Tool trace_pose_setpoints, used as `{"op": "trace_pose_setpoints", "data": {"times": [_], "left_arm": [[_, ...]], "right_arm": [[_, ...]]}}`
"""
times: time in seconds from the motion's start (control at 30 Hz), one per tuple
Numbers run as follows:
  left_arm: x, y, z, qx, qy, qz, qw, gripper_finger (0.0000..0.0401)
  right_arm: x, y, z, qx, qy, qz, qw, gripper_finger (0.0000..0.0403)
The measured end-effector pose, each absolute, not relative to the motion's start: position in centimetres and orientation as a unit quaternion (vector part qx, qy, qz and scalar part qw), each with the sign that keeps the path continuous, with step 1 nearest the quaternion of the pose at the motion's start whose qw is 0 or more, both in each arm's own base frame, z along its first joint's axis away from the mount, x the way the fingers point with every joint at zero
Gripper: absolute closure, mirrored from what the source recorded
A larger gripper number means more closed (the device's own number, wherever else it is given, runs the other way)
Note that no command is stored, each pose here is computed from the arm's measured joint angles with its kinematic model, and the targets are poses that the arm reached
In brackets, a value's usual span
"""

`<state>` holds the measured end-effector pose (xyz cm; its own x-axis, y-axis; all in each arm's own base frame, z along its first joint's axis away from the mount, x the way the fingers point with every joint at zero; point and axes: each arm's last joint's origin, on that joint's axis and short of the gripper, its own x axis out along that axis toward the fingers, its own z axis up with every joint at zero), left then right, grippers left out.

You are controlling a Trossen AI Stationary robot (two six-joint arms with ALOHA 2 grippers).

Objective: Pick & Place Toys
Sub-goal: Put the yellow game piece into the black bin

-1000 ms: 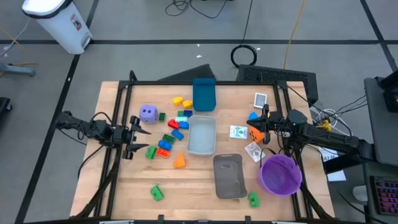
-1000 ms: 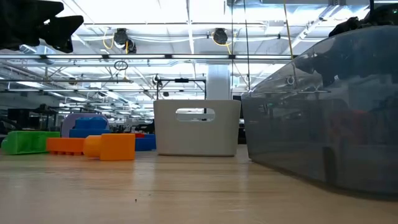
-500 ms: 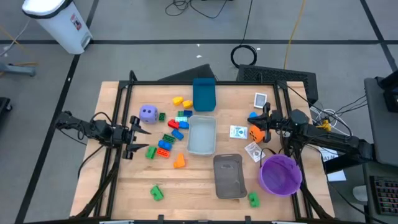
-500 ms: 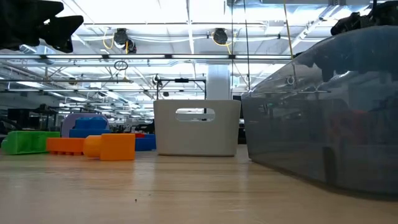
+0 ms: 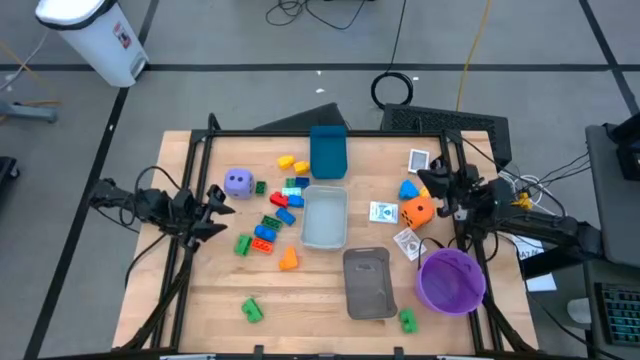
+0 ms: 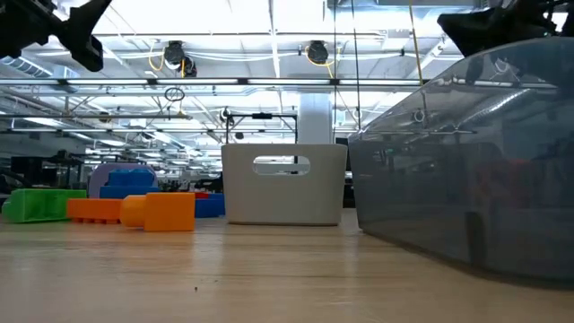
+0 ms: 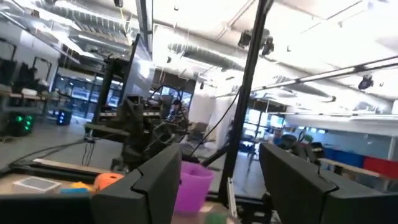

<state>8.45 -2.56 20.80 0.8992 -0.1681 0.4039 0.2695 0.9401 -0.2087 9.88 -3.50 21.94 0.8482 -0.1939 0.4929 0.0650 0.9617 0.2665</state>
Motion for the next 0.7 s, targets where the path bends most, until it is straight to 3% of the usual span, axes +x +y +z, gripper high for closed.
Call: {"op": "trace_pose_setpoints", "data": {"times": [0.23, 0.43, 0.7], "left_arm": [[8.5, -1.8, 20.8, -0.066, -0.201, 0.036, 0.977, 0.0176], [8.4, -1.3, 20.7, -0.03, -0.184, 0.136, 0.973, 0.0176], [8.5, -1.2, 20.6, -0.018, -0.174, 0.157, 0.972, 0.0176]], "right_arm": [[12.4, -4.1, 21.9, 0.211, -0.193, -0.132, 0.949, 0.0394], [15.1, -3.9, 22.7, 0.166, -0.177, -0.115, 0.963, 0.0394], [17.3, -4.1, 21.8, 0.093, -0.17, -0.12, 0.974, 0.0394]]}}
